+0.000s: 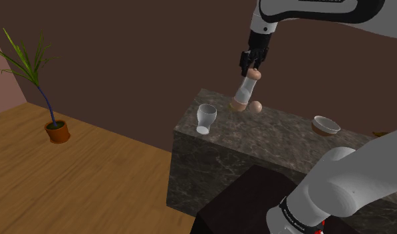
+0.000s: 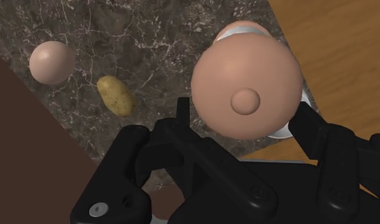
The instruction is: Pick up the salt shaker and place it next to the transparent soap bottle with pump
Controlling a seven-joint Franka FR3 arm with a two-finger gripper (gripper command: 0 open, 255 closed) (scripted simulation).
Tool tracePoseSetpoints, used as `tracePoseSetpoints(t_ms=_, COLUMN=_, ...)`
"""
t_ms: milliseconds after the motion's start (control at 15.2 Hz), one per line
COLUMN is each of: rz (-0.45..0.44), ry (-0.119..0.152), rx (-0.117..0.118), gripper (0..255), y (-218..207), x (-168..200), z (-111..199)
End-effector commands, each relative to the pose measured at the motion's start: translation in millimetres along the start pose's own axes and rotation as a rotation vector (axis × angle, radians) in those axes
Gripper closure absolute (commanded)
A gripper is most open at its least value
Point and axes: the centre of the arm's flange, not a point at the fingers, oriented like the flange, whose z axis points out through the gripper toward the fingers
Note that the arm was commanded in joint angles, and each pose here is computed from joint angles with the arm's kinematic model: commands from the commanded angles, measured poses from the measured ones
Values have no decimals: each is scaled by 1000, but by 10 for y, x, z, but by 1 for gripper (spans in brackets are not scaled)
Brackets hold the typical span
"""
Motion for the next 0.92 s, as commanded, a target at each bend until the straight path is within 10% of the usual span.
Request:
tracePoseSetpoints(t_ms=0, rz=0, ry=0, rx=0, gripper=255, y=13, x=1, z=-98)
tracePoseSetpoints(t_ms=858, rz=0, ry=0, rx=0, gripper=255, y=119, x=12, z=-776)
